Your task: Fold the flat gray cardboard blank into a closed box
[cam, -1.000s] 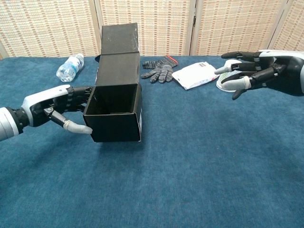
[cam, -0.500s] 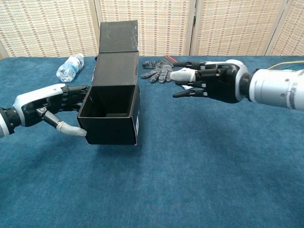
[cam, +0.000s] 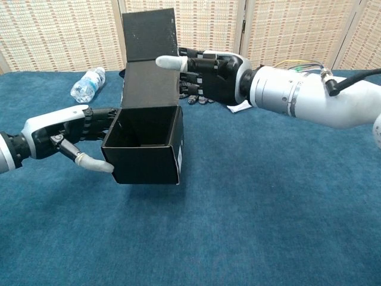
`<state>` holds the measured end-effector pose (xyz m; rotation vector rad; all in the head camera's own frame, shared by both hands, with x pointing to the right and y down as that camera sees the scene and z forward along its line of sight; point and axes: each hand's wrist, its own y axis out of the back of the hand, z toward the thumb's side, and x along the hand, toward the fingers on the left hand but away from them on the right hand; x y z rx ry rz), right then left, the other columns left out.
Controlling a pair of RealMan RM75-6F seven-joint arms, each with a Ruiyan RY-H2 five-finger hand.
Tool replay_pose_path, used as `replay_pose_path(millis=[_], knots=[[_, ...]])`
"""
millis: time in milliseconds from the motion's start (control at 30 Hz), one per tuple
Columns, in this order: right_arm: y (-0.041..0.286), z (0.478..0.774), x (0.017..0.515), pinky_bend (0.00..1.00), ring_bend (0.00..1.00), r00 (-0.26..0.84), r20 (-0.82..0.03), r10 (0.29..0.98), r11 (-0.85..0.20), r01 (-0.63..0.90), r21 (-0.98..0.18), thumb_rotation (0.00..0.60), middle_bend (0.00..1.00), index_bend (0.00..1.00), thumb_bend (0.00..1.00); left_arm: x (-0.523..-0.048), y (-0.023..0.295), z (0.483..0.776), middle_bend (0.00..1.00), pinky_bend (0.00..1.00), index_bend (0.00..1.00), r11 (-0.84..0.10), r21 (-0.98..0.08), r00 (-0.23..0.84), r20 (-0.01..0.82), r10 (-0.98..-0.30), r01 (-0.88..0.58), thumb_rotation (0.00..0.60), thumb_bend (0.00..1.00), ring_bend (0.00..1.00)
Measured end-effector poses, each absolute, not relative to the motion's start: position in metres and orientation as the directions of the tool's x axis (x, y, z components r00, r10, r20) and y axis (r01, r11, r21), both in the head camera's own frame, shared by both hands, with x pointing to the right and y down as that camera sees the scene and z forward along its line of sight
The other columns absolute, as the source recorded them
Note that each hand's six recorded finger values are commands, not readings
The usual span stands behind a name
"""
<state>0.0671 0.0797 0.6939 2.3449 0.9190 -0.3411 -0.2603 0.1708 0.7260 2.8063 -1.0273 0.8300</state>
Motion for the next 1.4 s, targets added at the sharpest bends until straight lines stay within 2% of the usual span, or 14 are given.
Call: replay_pose_path(millis=[267, 433, 700, 1000, 1133, 1400], knots=[[0.085, 0.678, 0.066, 0.18, 0.01, 0.78, -0.374, 0.501, -0.664, 0.624, 0.412, 0.6, 0.03, 0.0, 0.2, -0.263, 0.166, 0.725, 0.31, 0.29, 0.28, -0.769, -0.114, 0.632, 0.501, -0.591, -0.628, 0.6, 0.08, 0.17], [0.091, 0.669, 0.07, 0.18, 0.01, 0.814, -0.367, 0.45, -0.736, 0.571, 0.364, 0.6, 0.03, 0.0, 0.19, -0.263, 0.165, 0.725, 0.31, 0.29, 0.28, -0.77, -0.111, 0.631, 0.505, -0.588, -0.629, 0.6, 0.08, 0.17], [0.094, 0.653, 0.076, 0.17, 0.01, 0.839, -0.352, 0.414, -0.812, 0.516, 0.273, 0.6, 0.02, 0.0, 0.18, -0.263, 0.163, 0.727, 0.31, 0.29, 0.28, -0.765, -0.108, 0.624, 0.513, -0.59, -0.635, 0.6, 0.08, 0.17], [0.096, 0.639, 0.088, 0.1, 0.0, 0.849, -0.347, 0.398, -0.869, 0.47, 0.153, 0.6, 0.0, 0.0, 0.13, -0.263, 0.162, 0.728, 0.31, 0.29, 0.28, -0.759, -0.106, 0.615, 0.519, -0.594, -0.643, 0.6, 0.08, 0.17], [0.097, 0.634, 0.09, 0.09, 0.0, 0.852, -0.345, 0.393, -0.88, 0.457, 0.125, 0.6, 0.0, 0.0, 0.09, -0.262, 0.162, 0.729, 0.31, 0.29, 0.28, -0.761, -0.116, 0.613, 0.52, -0.594, -0.639, 0.6, 0.08, 0.17], [0.103, 0.638, 0.085, 0.09, 0.0, 0.855, -0.371, 0.362, -0.905, 0.417, 0.077, 0.6, 0.02, 0.0, 0.08, -0.259, 0.163, 0.734, 0.31, 0.29, 0.28, -0.765, -0.136, 0.6, 0.541, -0.589, -0.629, 0.6, 0.08, 0.17]])
